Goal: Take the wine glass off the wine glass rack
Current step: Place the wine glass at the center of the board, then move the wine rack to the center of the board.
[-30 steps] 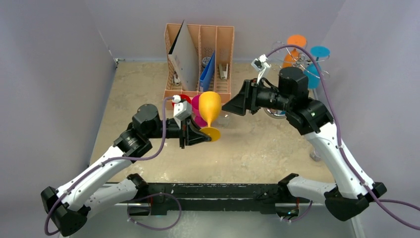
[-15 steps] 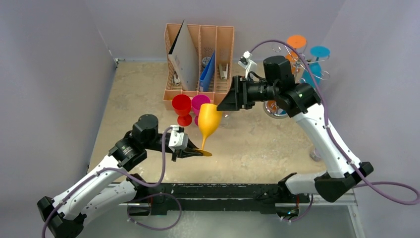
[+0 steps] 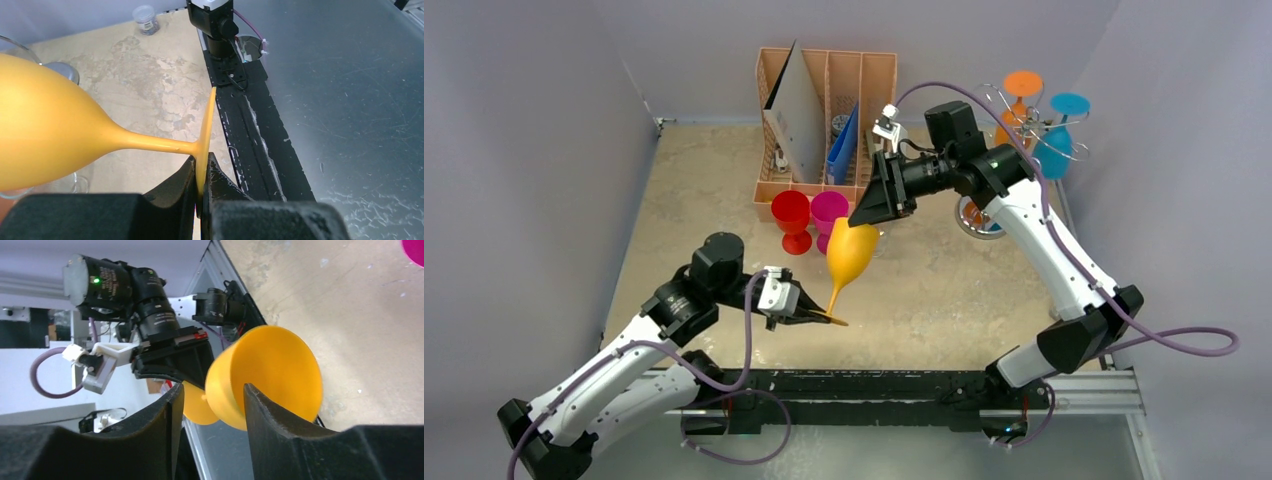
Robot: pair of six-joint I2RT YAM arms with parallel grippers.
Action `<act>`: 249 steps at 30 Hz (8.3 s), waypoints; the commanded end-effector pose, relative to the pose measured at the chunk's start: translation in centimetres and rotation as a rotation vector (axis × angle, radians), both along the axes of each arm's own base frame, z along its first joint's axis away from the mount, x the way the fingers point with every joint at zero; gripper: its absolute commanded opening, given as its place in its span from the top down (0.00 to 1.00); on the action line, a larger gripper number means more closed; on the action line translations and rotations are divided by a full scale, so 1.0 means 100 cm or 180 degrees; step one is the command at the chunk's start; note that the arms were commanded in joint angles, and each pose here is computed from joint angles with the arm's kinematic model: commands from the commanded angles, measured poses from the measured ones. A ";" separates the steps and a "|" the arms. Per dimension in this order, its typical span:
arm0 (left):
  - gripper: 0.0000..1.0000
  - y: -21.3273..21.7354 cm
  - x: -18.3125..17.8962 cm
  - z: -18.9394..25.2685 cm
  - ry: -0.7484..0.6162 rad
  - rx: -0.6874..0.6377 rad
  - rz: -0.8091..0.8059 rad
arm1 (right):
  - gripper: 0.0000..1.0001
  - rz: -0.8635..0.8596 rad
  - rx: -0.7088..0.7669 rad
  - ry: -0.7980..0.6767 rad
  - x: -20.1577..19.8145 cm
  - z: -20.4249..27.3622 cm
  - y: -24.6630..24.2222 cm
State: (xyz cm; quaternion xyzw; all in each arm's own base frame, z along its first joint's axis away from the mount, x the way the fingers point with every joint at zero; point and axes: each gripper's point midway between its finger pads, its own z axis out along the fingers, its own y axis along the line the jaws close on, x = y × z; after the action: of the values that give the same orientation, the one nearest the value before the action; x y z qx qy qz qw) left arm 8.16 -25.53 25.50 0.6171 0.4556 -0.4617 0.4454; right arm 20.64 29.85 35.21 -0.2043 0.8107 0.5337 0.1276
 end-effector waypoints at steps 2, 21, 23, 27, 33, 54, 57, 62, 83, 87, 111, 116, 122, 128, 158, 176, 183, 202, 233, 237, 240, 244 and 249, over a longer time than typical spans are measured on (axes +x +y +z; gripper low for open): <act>1.00 -0.003 -0.005 0.009 -0.0129 -0.0073 -0.0224 | 0.54 0.0417 0.0399 0.0126 -0.023 0.026 0.004; 1.00 -0.003 -0.001 0.019 -0.0212 -0.0056 -0.0179 | 0.72 0.0700 0.0254 0.0408 -0.049 0.015 -0.002; 1.00 -0.003 -0.001 0.019 -0.0217 -0.0054 -0.0181 | 0.72 0.0721 0.0276 0.0412 -0.050 0.017 -0.002; 1.00 -0.002 -0.002 0.014 -0.0179 -0.0002 -0.0183 | 0.63 0.0759 0.0310 0.0431 -0.053 0.019 -0.001; 1.00 -0.003 0.000 0.011 -0.0162 0.0018 -0.0154 | 0.70 0.0793 0.0306 0.0434 -0.057 0.019 0.000; 0.93 -0.004 0.017 0.007 -0.0154 0.0023 0.0186 | 1.00 0.0740 0.0241 0.0312 -0.059 0.015 -0.002; 0.84 -0.005 0.018 0.008 -0.0142 0.0002 0.0220 | 1.00 0.0723 0.0227 0.0293 -0.060 0.014 -0.002; 0.79 -0.004 0.018 0.012 -0.0137 -0.0030 0.0236 | 1.00 0.0721 0.0225 0.0268 -0.061 0.014 -0.002; 0.22 0.013 0.055 0.013 0.0060 0.0146 0.1248 | 1.00 -0.0176 -0.0495 -0.0549 -0.018 -0.002 -0.022; 0.12 0.070 0.130 0.020 0.0393 0.0026 0.3304 | 1.00 -0.0500 -0.1008 -0.0718 0.001 -0.027 -0.039; 0.04 0.232 0.203 -0.040 0.2493 0.0153 0.5591 | 1.00 -0.0625 -0.1667 -0.2223 0.009 -0.093 0.094; 0.00 0.275 0.197 -0.056 0.2297 0.0206 0.6434 | 1.00 -0.0548 -0.1782 -0.2009 0.013 -0.114 0.128; 0.00 0.279 0.192 -0.074 0.2360 0.0232 0.6531 | 1.00 -0.0723 -0.1884 -0.2153 0.036 -0.136 0.146; 0.00 0.281 0.189 -0.083 0.2449 0.0182 0.6633 | 1.00 -0.0814 -0.1961 -0.2385 0.055 -0.140 0.156; 0.01 0.285 0.186 -0.073 0.2420 0.0223 0.6694 | 0.89 -0.0510 -0.2206 -0.2248 0.047 -0.189 0.166; 0.01 0.285 0.185 -0.073 0.2416 0.0221 0.6703 | 0.54 -0.0652 -0.1719 -0.2547 0.044 -0.091 0.157; 0.01 0.286 0.185 -0.071 0.2388 0.0218 0.6704 | 0.41 -0.1345 -0.1711 -0.2661 0.035 -0.061 0.069; 0.01 0.278 0.184 -0.075 0.2486 0.0211 0.6580 | 0.19 -0.3079 -0.2364 -0.1550 0.026 -0.163 -0.190; 0.01 0.273 0.187 -0.076 0.2512 0.0203 0.6471 | 0.09 -0.4513 -0.1403 -0.1431 0.199 -0.198 -0.297; 0.01 0.271 0.188 -0.076 0.2519 0.0207 0.6445 | 0.09 -0.4579 -0.1323 -0.1728 0.220 -0.200 -0.311; 0.01 0.272 0.188 -0.076 0.2518 0.0201 0.6447 | 0.09 -0.4663 -0.1415 -0.1708 0.228 -0.205 -0.325; 0.01 0.272 0.188 -0.077 0.2518 0.0207 0.6449 | 0.10 -0.4640 -0.1435 -0.1721 0.237 -0.212 -0.334; 0.01 0.271 0.189 -0.076 0.2512 0.0200 0.6439 | 0.16 -0.4416 -0.1285 -0.1723 0.253 -0.221 -0.326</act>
State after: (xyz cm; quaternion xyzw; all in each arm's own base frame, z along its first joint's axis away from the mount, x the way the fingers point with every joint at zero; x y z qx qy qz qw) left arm 26.18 1.52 16.43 -0.2223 0.8881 -0.0263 0.4015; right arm 43.01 -3.11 10.03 0.2443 0.8034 0.0776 0.5374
